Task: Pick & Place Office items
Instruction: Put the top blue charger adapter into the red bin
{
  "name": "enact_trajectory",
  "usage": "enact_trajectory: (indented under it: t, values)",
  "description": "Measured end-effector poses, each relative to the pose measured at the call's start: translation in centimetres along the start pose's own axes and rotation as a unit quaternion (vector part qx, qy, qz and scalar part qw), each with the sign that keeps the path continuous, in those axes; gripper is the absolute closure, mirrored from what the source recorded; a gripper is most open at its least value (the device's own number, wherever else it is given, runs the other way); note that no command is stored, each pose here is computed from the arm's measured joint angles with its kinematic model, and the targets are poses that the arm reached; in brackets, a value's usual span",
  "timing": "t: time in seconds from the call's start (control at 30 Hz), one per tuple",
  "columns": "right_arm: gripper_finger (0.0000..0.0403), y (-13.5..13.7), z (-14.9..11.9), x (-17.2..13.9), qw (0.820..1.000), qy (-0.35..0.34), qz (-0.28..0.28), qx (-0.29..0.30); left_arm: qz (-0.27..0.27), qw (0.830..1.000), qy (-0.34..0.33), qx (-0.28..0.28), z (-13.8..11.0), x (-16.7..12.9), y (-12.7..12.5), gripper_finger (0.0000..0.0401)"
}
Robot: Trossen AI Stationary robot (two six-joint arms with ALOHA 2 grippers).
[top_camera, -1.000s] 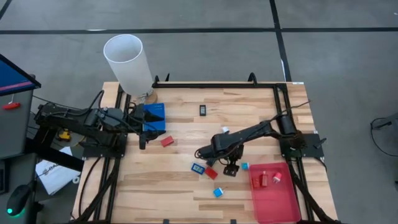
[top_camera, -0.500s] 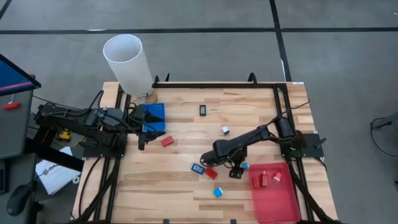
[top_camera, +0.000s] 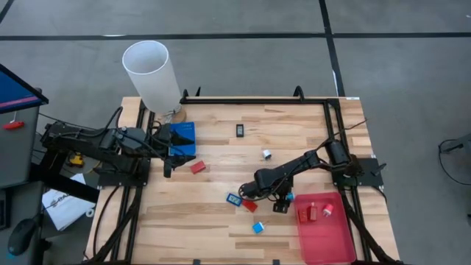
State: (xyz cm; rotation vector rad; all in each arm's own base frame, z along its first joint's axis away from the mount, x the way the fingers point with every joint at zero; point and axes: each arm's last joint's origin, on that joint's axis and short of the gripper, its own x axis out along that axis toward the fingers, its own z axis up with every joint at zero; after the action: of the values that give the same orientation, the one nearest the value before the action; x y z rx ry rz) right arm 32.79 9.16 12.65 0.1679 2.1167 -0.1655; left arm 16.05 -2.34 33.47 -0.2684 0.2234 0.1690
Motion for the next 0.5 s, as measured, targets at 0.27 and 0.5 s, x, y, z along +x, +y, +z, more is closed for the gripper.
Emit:
enact_trajectory:
  t: [0.27,0.5]
  values:
    - [0.0151,0.49,0.16,0.07,1.0,-0.018,0.003,-0.007,0.0,1.0,0.0,-0.005,0.01,0.0,0.0,0.0117]
    - [0.0257,0.74,0.15,0.11,1.0,-0.022,0.004,-0.014,0.0,1.0,0.0,-0.005,0.0,0.0,0.0,0.0117]
